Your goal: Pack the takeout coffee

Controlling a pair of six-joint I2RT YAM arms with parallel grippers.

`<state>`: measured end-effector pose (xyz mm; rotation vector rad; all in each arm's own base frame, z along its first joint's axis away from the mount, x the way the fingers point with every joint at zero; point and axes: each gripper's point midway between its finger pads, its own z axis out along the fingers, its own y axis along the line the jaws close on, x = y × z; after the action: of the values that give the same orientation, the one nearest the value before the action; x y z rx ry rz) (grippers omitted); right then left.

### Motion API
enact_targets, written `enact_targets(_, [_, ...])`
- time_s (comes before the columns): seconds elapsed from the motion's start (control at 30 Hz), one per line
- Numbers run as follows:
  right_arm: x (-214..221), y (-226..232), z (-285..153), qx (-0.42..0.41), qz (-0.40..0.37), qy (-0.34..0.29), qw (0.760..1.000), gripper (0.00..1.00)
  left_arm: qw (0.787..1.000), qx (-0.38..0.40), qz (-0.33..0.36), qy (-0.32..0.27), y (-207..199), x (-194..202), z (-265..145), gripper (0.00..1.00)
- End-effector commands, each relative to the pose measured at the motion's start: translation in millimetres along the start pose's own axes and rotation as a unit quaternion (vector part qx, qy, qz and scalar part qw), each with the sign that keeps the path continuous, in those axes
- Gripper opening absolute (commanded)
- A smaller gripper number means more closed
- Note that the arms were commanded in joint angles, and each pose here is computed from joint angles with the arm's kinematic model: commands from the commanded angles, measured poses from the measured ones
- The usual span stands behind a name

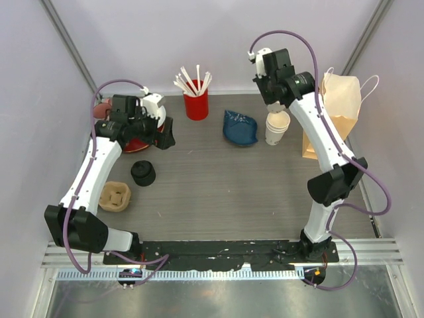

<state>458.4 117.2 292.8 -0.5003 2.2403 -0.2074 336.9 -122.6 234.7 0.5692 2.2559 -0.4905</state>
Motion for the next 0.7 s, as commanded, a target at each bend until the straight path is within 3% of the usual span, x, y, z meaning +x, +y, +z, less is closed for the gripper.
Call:
enact_targets(0.0, [-58, 36, -104, -0.057, -0.068, -0.146, 0.985, 0.01, 0.999, -0.028, 0.009, -0.016, 7, -16, -8, 1.0])
enact_targets(0.1, [-43, 129, -119, -0.19, -0.177, -0.176, 0.95, 0.01, 0.998, -0.06, 0.006, -0.009, 18, -13, -10, 1.0])
enact_targets(0.27, [4, 223, -114, -0.265, -0.304, -0.197, 0.894, 0.01, 0.995, -0.097, 0.0, 0.001, 33, -7, -13, 1.0])
enact_targets(0.43, [26, 280, -103, -0.362, -0.307, -0.2, 0.857, 0.01, 0.994, -0.11, -0.011, 0.009, 42, 3, -13, 1.0])
enact_targets(0.67, [62, 329, -72, -0.4, -0.332, -0.142, 0.842, 0.01, 0.993, -0.12, -0.011, 0.014, 48, 7, -13, 1.0])
